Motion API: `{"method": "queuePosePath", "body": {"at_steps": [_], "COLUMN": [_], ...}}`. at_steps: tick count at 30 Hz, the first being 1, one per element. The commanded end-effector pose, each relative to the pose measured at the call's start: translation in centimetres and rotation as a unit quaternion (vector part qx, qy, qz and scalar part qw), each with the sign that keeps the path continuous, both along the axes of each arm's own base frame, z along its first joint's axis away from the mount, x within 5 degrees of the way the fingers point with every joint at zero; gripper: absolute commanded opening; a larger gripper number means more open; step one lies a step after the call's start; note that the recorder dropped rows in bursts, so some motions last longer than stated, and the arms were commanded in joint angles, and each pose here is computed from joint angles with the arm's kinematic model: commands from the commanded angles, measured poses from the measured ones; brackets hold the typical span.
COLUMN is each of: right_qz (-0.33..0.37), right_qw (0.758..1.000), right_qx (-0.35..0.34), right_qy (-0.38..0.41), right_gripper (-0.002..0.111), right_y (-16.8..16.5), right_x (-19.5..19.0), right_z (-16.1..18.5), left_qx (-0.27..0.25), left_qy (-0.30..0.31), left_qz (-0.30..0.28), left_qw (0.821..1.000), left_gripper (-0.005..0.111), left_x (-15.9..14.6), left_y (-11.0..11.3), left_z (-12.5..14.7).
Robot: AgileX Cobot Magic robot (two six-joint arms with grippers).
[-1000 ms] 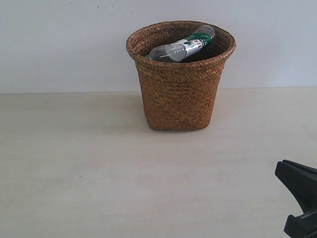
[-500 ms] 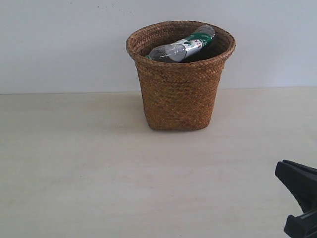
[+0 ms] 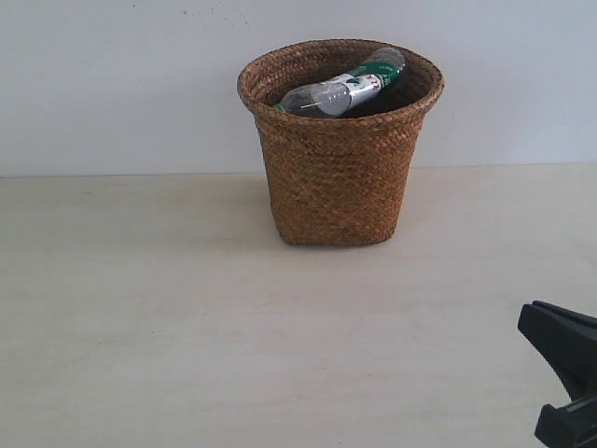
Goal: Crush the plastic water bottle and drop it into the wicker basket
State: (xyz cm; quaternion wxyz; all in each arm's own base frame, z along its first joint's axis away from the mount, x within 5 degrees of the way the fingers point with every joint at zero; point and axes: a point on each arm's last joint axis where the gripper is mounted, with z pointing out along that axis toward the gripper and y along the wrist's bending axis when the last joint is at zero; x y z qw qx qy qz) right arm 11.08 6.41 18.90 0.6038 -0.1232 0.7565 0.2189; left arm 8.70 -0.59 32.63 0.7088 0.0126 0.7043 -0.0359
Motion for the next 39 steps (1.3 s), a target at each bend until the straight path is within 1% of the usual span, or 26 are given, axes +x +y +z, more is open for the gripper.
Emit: {"method": "queuePosePath", "body": {"at_steps": [1,3,6,10,13,16,18,20,26,31,39], "right_qz": [-0.001,-0.001,-0.002,-0.002,-0.002,-0.002,-0.002,-0.002,-0.002,-0.002,-0.002], "right_qw": [1.0,1.0,1.0,1.0,1.0,1.0,1.0,1.0,1.0,1.0,1.0], "right_qx": [0.0,0.0,0.002,0.002,0.002,0.002,0.002,0.002,0.002,0.002,0.002], "right_qy": [-0.002,-0.002,-0.001,-0.001,-0.001,-0.001,-0.001,-0.001,-0.001,-0.001,-0.001], "right_gripper": [0.0,0.0,0.0,0.0,0.0,0.0,0.0,0.0,0.0,0.0,0.0], "right_y": [-0.1,-0.1,-0.1,-0.1,-0.1,-0.1,-0.1,-0.1,-0.1,-0.1,-0.1], "right_x": [-0.1,-0.1,-0.1,-0.1,-0.1,-0.1,-0.1,-0.1,-0.1,-0.1,-0.1], "right_z": [0.0,0.0,-0.1,-0.1,-0.1,-0.1,-0.1,-0.1,-0.1,-0.1,-0.1], "left_qx": [-0.016,-0.012,0.001,0.009,0.011,0.01,0.007,0.003,0.026,0.041,0.042], "left_qy": [-0.006,0.004,0.001,-0.001,0.011,0.008,-0.006,0.015,0.022,0.104,0.105], "left_qz": [0.005,0.004,-0.002,-0.004,-0.004,-0.005,-0.006,-0.01,-0.013,-0.022,-0.022], "left_qw": [1.0,1.0,1.0,1.0,1.0,1.0,1.0,1.0,0.999,0.994,0.993], "left_gripper": [0.004,0.004,0.004,0.004,0.004,0.004,0.004,0.004,0.004,0.004,0.004], "left_x": [-2.0,-2.5,-3.2,-3.6,-3.4,-3.1,-3.1,-3.1,-3.1,-3.3,-3.3], "left_y": [0.2,0.3,0.2,0.2,0.2,0.2,0.1,0.1,0.0,-0.1,-0.1], "left_z": [-3.0,-5.0,-7.1,-9.2,-10.8,-12.1,-11.9,-12.3,-12.5,-14.0,-14.0]}}
